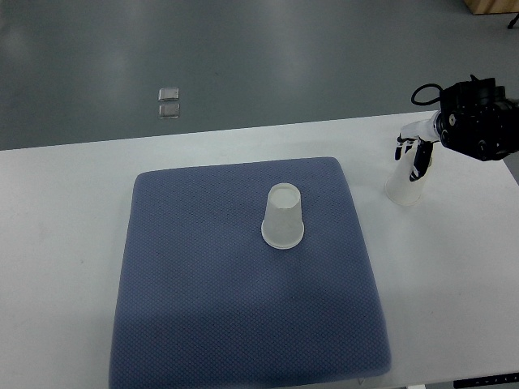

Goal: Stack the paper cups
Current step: 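Lower the right hand and close its fingers around the cup, then lift the cup and carry it above the cup on the pad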

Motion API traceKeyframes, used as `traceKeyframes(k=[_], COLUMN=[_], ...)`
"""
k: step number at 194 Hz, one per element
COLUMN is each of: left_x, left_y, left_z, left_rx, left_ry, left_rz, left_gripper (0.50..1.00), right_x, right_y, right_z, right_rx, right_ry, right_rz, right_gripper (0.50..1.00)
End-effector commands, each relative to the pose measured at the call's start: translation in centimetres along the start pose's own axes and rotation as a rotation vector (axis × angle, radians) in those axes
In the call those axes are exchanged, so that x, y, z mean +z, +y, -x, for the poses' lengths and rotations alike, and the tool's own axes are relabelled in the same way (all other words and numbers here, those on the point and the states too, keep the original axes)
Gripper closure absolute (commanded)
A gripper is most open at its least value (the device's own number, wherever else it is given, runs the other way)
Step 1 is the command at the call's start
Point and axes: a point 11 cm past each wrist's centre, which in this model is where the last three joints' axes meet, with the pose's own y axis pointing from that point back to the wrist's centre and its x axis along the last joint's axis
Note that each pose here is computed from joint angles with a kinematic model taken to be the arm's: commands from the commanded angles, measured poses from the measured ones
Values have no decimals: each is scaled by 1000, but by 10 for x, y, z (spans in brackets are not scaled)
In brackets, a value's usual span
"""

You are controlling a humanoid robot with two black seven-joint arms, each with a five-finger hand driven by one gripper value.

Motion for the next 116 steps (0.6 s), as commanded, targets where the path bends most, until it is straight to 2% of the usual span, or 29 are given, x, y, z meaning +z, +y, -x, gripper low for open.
traceKeyframes(k=[1, 15, 27, 43, 66, 91, 116], left_x=[0, 0, 0, 0, 0, 0, 1], left_y=[0, 0, 0, 0, 0, 0, 0], left_z=[0, 0, 0, 1, 2, 3, 4], left_rx=[0, 0, 0, -2, -5, -9, -12], left_ry=[0, 0, 0, 0, -1, -2, -2], left_rz=[0, 0, 0, 0, 1, 1, 1], left_gripper=[500, 500, 500, 500, 500, 500, 500], right_x=[0, -1, -1, -4, -10, -17, -35], right_y=[0, 2, 4, 12, 39, 88, 155], right_z=[-1, -3, -7, -20, -51, -88, -120], right_rx=[1, 3, 5, 20, 48, 63, 89], right_ry=[0, 1, 5, 10, 26, 41, 83], right_rz=[0, -1, -1, -6, -18, -43, -94], right_gripper=[840, 893, 912, 914, 912, 904, 899])
